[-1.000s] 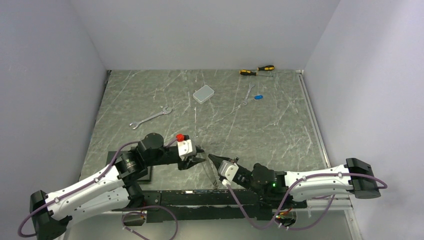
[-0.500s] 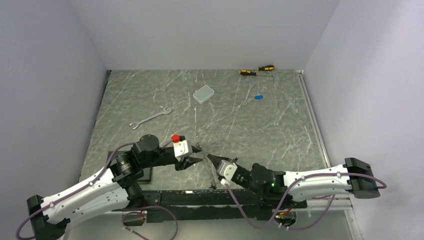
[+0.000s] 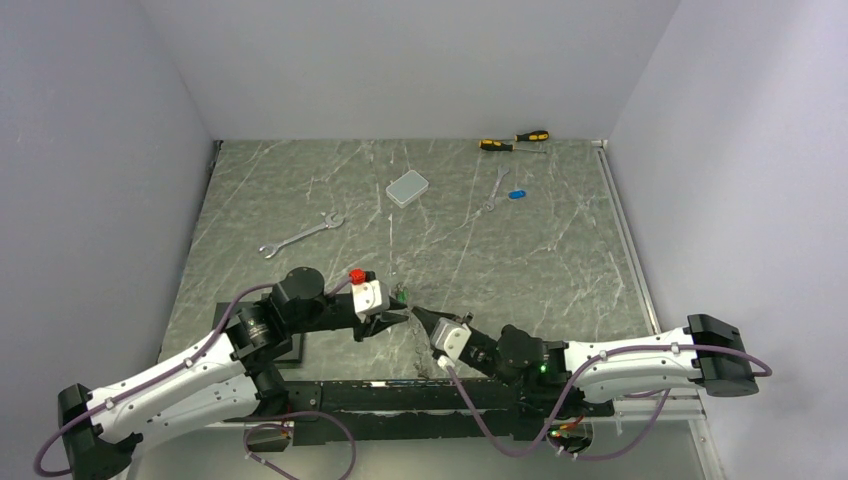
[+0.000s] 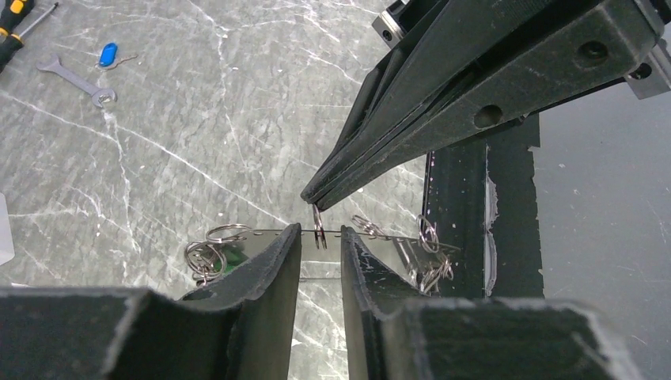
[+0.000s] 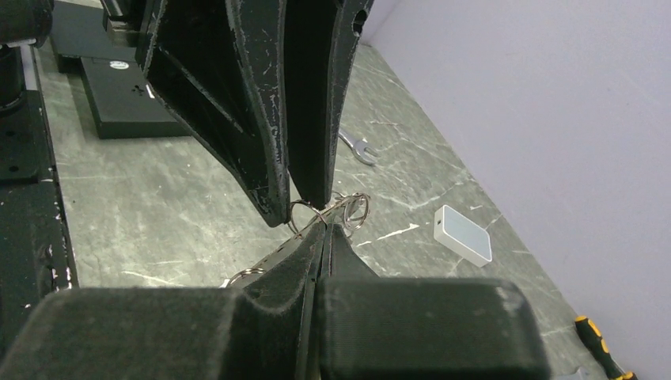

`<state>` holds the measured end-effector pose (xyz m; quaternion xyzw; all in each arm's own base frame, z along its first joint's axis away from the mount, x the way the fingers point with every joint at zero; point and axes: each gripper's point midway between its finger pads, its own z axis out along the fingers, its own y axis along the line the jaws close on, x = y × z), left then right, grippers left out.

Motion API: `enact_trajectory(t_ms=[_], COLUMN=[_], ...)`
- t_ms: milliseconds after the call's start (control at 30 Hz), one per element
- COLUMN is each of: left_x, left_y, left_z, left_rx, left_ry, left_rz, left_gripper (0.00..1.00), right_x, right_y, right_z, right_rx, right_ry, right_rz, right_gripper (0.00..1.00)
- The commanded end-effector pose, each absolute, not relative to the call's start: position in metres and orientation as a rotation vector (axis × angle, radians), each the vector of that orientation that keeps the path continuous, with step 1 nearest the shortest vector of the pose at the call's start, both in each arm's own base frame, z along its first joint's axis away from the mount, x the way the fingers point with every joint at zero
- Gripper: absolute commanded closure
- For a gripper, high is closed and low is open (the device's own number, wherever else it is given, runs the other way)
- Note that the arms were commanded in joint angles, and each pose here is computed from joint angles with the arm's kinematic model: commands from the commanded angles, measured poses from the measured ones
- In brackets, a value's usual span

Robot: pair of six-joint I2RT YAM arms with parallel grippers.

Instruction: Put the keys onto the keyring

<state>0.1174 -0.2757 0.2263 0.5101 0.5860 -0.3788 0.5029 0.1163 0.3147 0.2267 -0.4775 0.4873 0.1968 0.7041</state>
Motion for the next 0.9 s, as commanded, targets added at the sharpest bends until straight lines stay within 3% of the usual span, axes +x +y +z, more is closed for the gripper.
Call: enact_trajectory(t_ms=[0, 200, 367, 567, 667, 867], left_x=[0.115, 0.116, 0.117, 0.116, 0.117, 0.116], left_y=[-0.281, -0.285, -0.286, -0.284, -0.282, -0.279], left_z=[0.238, 0.236, 0.235, 0.236, 0.240, 0.248], left_rx=[1.214, 1.226, 1.242, 1.253, 1.251, 1.252], left_ry=[1.377, 1.375, 1.381, 1.368, 1.349, 1.320], left_rz=[-0.953, -0.956, -0.946, -0.933, -0.920, -0.902], left_gripper=[0.71, 0.81, 0.99, 1.00, 1.00, 1.00], right_x=[0.116, 0.115, 0.113, 0.102, 0.097, 0.094], right_y=[0.319, 0.320, 0.319, 0.319, 0.318, 0.316], right_z=[0.268, 0.266, 0.266, 0.260, 0.257, 0.249], right_rx=[-0.942, -0.949, -0.950, -1.000, -1.030, -1.083], right_ry=[1.040, 1.037, 1.034, 1.015, 1.015, 1.046], right_rz=[0.511, 0.521, 0.533, 0.584, 0.626, 0.705], right_gripper=[1.00, 1.00, 1.00, 1.00, 0.86, 0.68])
